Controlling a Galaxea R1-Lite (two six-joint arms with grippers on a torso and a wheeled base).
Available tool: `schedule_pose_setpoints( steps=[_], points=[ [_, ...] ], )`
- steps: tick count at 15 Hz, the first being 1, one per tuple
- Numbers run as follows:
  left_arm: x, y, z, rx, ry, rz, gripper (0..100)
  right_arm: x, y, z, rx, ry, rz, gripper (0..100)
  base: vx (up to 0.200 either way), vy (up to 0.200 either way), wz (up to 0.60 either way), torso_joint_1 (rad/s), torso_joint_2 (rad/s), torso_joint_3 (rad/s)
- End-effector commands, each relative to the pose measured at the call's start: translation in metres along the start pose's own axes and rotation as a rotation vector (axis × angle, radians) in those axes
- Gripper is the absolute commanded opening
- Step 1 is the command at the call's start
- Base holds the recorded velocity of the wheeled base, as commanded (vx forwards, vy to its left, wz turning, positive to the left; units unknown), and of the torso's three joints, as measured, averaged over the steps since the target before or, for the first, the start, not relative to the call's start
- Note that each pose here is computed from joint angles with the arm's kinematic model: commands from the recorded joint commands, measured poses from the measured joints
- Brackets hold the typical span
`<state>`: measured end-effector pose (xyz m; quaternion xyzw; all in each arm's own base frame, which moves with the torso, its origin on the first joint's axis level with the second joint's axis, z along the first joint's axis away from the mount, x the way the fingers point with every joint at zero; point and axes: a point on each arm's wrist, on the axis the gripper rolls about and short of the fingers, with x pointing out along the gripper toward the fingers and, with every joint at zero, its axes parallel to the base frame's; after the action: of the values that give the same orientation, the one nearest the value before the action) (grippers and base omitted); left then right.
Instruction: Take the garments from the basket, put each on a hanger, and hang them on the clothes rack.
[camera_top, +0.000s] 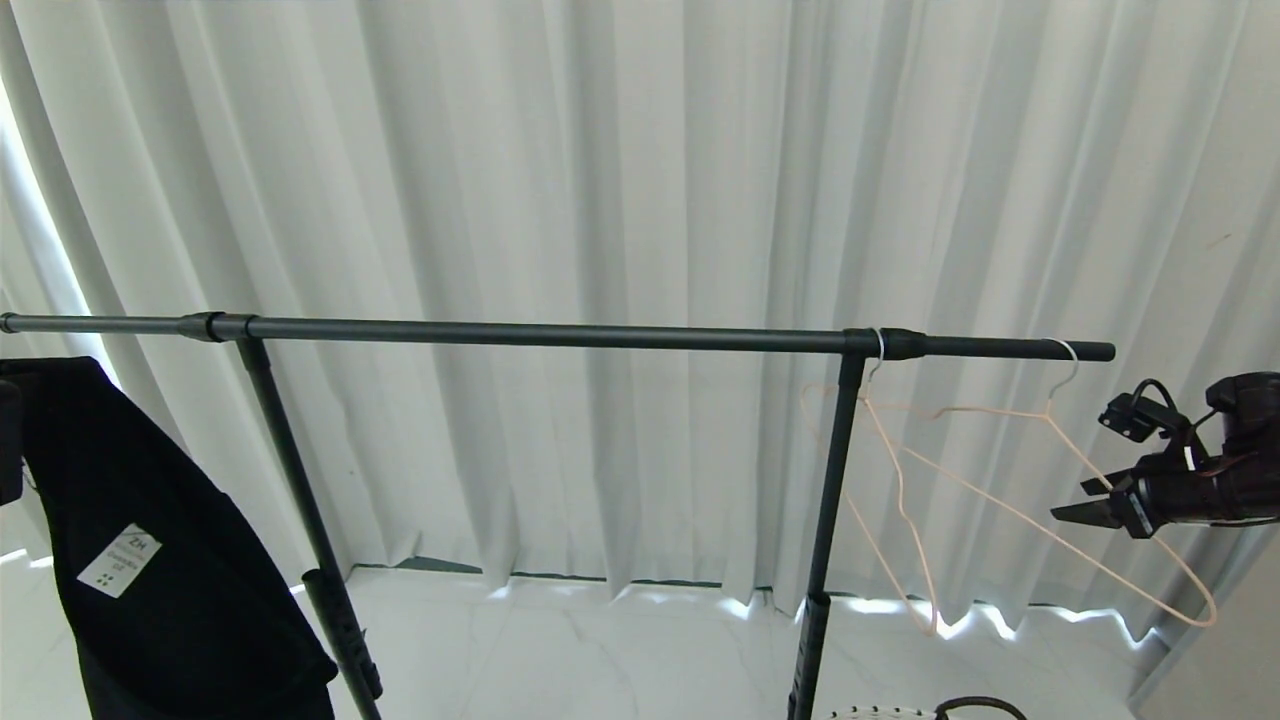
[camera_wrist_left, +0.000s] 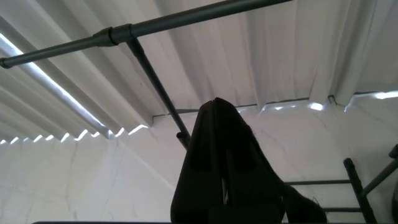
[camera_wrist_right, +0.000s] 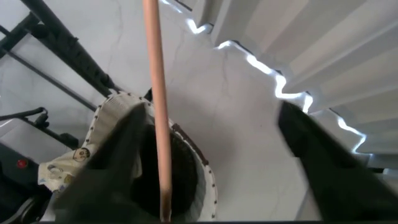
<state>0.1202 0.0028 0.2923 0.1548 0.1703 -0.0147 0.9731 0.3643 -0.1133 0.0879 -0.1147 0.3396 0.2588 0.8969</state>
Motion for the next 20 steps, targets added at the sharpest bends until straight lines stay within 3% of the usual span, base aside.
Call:
schedule_pose_setpoints(
  steps=[1, 6, 10, 16, 20],
  points=[
    [-0.001, 0.0, 0.0, 0.0, -0.005, 0.002, 0, 0.002, -0.002, -0.001, 0.002, 0.001, -0.001, 0, 0.0, 0.0, 0.0, 0.0, 0.0, 0.0],
    [-0.003, 0.001, 0.001, -0.001, -0.011, 0.006, 0, -0.001, -0.003, 0.003, 0.023, -0.01, -0.009, 0, 0.0, 0.0, 0.0, 0.0, 0.0, 0.0],
    [-0.003, 0.001, 0.001, -0.001, -0.011, 0.006, 0, -0.02, 0.001, 0.014, 0.014, -0.066, -0.016, 0, 0.0, 0.0, 0.0, 0.0, 0.0, 0.0],
    [-0.003, 0.001, 0.001, -0.001, -0.011, 0.006, 0, -0.056, 0.027, 0.017, 0.062, -0.119, -0.023, 0, 0.0, 0.0, 0.0, 0.0, 0.0, 0.0],
    [-0.002, 0.002, 0.002, -0.004, -0.027, 0.017, 0, -0.071, 0.04, 0.02, 0.164, -0.174, -0.051, 0, 0.0, 0.0, 0.0, 0.0, 0.0, 0.0]
  ],
)
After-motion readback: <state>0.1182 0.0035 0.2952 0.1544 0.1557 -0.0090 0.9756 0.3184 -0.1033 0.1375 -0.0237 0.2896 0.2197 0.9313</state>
